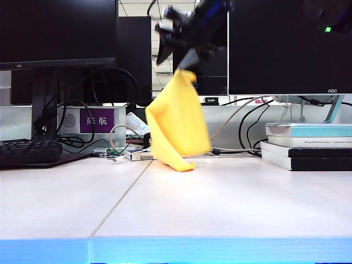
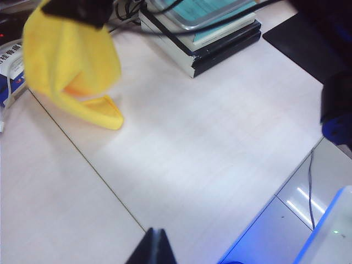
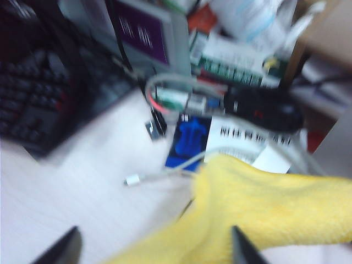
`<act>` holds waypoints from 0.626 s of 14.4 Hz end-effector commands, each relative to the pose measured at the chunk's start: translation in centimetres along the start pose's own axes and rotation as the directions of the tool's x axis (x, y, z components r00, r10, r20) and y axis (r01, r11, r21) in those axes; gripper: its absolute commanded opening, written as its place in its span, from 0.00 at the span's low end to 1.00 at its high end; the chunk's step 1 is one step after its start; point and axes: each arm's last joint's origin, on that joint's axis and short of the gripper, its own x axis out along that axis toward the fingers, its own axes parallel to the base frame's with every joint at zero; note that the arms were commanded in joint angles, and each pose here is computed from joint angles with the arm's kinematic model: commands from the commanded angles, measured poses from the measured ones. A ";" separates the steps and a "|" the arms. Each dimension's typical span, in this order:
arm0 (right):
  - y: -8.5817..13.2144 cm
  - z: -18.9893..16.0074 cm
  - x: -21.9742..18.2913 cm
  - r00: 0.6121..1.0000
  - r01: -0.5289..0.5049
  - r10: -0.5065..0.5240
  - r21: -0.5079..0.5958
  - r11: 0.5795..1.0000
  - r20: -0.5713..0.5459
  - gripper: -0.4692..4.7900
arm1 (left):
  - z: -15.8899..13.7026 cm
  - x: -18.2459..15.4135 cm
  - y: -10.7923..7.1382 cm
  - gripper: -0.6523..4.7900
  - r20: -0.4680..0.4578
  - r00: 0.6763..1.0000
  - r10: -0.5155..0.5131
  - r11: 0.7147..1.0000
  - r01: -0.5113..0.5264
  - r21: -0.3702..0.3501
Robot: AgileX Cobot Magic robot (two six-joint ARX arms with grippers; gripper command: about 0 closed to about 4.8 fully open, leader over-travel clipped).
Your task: Wipe the table from back to front using the rag.
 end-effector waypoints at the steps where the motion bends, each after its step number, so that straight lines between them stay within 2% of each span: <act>1: 0.9 1.4 -1.8 0.998 -0.004 0.006 -0.037 0.999 0.056 0.09 | 0.2 -0.2 -0.1 0.11 0.018 1.000 -0.004 1.000 0.004 0.016; 2: 1.0 1.6 -2.2 0.998 -0.003 0.006 -0.039 0.999 0.064 0.09 | 0.2 -0.2 -0.1 0.11 0.019 1.000 -0.004 1.000 0.004 0.016; 5: 1.4 2.5 -3.9 0.996 -0.003 0.006 -0.044 0.999 0.085 0.51 | 1.3 0.9 0.7 0.11 0.089 0.996 0.003 0.998 -0.008 0.054; 6: 1.6 2.5 -4.2 0.995 -0.055 0.059 -0.047 0.997 0.077 0.16 | 3.1 4.4 2.8 0.11 0.174 0.985 0.011 0.995 -0.029 0.098; 7: 1.7 2.5 -4.2 0.994 -0.077 0.081 -0.048 0.996 0.078 0.10 | 3.3 5.2 3.3 0.11 0.177 0.984 0.011 0.995 -0.029 0.100; 9: 1.7 2.5 -4.2 0.993 -0.087 0.090 -0.048 0.995 0.078 0.09 | 3.4 7.9 4.7 0.11 0.156 0.988 0.010 0.993 -0.028 0.117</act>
